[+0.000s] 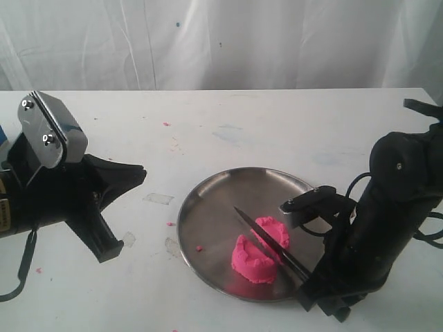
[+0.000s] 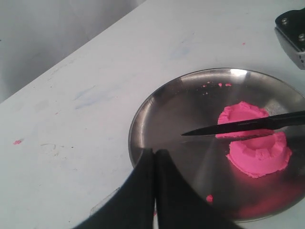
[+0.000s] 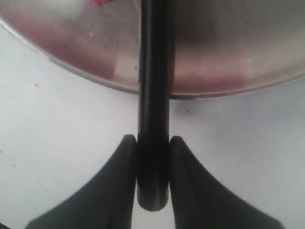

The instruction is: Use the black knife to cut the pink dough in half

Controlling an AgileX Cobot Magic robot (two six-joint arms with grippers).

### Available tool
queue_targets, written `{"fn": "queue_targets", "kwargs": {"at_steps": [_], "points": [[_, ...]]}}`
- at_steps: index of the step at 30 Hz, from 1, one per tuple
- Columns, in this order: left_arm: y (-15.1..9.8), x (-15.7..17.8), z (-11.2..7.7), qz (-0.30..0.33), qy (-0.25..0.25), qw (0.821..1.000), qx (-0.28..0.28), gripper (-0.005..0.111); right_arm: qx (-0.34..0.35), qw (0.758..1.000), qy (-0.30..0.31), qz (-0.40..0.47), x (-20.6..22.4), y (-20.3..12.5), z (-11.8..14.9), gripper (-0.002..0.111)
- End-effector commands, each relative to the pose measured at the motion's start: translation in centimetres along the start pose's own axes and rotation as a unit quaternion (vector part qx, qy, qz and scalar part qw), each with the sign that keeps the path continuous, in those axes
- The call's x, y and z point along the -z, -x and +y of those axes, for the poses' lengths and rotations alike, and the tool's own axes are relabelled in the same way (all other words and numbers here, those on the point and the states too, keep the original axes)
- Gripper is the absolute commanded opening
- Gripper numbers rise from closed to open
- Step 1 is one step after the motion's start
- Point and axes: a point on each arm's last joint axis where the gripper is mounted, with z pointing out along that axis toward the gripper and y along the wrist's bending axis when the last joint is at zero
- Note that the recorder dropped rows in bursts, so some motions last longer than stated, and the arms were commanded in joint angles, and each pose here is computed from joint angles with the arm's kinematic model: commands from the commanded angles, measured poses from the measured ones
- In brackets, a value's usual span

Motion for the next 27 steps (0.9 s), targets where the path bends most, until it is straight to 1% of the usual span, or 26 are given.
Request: {"fn": "queue_targets", "kwargs": {"at_steps": [1,2,10,12,15,18,19,22,23,24,27], "points": [[0.0,0.2,-0.1,-0.002,0.000,1.000,0.002,0.000,-0.024,0.999,-0.033,0.003,0.1,0.0,-0.6,0.000],[0.0,0.2,-0.1,-0.001,0.001,1.000,0.002,0.000,-0.025,0.999,-0.042,0.005,0.1,-0.1,-0.7,0.000],[0.0,0.2,-0.1,-0.001,0.001,1.000,0.005,0.000,-0.030,0.999,-0.037,0.004,0.1,0.0,-0.6,0.000],[0.0,0.2,-0.1,-0.001,0.001,1.000,0.005,0.000,-0.037,0.999,-0.026,-0.001,0.1,0.1,-0.4,0.000],[0.0,0.2,-0.1,-0.001,0.001,1.000,0.005,0.000,-0.017,1.000,-0.010,-0.007,0.1,0.2,-0.1,0.000],[0.0,0.2,-0.1,-0.001,0.001,1.000,0.005,0.000,-0.015,1.000,-0.002,-0.008,0.1,0.2,0.0,0.000],[0.0,0.2,-0.1,-0.001,0.001,1.000,0.005,0.000,-0.006,1.000,0.007,-0.008,0.1,0.2,0.2,0.000],[0.0,0.2,-0.1,-0.001,0.001,1.000,0.005,0.000,0.035,0.996,0.077,-0.026,0.2,0.5,1.5,0.000],[0.0,0.2,-0.1,-0.001,0.001,1.000,0.005,0.000,0.042,0.995,0.088,-0.029,0.2,0.5,1.7,0.000],[0.0,0.2,-0.1,-0.001,0.001,1.000,0.005,0.000,0.042,0.994,0.097,-0.031,0.3,0.5,1.8,0.000],[0.0,0.2,-0.1,-0.001,0.001,1.000,0.005,0.000,0.042,0.994,0.097,-0.031,0.3,0.5,1.8,0.000]]}}
